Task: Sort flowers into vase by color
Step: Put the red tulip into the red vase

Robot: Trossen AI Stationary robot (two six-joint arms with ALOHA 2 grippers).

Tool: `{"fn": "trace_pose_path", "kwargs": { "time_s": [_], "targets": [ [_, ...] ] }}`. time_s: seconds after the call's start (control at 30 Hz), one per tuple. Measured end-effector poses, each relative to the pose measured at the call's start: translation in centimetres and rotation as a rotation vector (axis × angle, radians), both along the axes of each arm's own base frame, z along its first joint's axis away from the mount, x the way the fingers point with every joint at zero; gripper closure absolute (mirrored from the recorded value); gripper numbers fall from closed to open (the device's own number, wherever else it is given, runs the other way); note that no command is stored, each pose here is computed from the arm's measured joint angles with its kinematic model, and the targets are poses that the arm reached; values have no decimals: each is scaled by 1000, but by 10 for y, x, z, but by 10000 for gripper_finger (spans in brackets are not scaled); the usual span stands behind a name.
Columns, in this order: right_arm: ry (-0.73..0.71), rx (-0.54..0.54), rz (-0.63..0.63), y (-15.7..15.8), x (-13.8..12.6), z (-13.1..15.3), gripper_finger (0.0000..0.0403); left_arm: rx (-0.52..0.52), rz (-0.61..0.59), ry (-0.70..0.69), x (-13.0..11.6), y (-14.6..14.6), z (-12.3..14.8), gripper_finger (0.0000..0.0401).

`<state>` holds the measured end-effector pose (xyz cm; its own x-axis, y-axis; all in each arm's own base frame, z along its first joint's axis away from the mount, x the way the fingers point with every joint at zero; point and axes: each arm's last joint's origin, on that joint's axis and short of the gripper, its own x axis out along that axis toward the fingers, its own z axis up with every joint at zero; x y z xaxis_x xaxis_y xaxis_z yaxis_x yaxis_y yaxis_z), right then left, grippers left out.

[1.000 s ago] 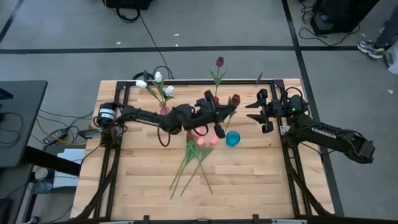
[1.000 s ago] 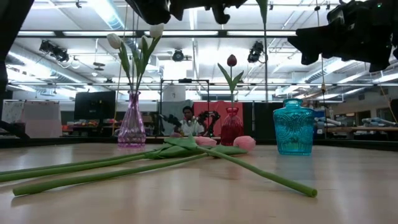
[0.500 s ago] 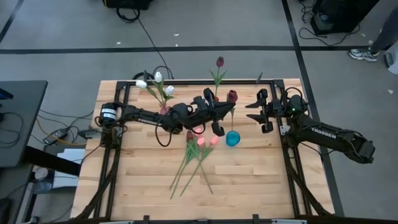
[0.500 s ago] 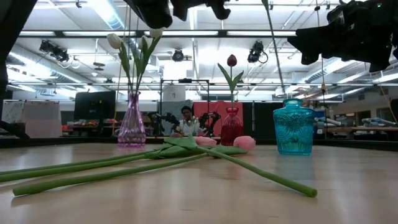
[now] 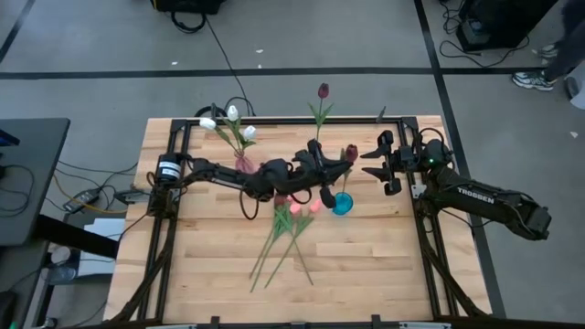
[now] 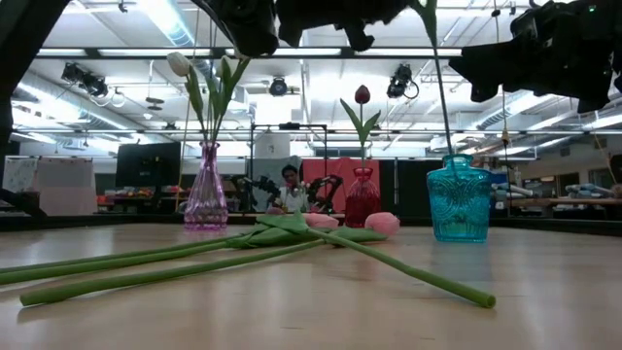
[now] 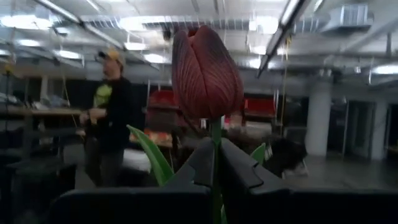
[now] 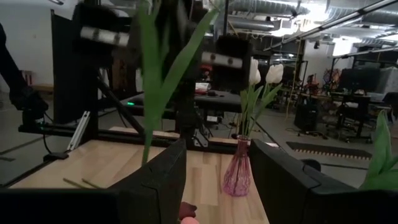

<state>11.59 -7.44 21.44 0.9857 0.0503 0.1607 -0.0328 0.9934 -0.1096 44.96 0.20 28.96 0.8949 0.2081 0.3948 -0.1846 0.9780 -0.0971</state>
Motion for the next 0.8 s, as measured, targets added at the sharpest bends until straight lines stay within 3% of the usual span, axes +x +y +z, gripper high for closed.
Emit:
{"fn": "trace_pose_path", "kwargs": {
  "time_s": [0.23, 0.6, 0.8],
  "targets": [
    [-1, 0, 0, 0, 0, 0, 216, -57, 23, 228, 6, 2, -22, 361],
    [1, 1, 0, 0, 0, 0, 216, -52, 34, 340, 8, 2, -33, 233],
    [6, 5, 0, 0, 0, -1, 216, -62, 36, 467, -4, 2, -21, 218]
  ]
}}
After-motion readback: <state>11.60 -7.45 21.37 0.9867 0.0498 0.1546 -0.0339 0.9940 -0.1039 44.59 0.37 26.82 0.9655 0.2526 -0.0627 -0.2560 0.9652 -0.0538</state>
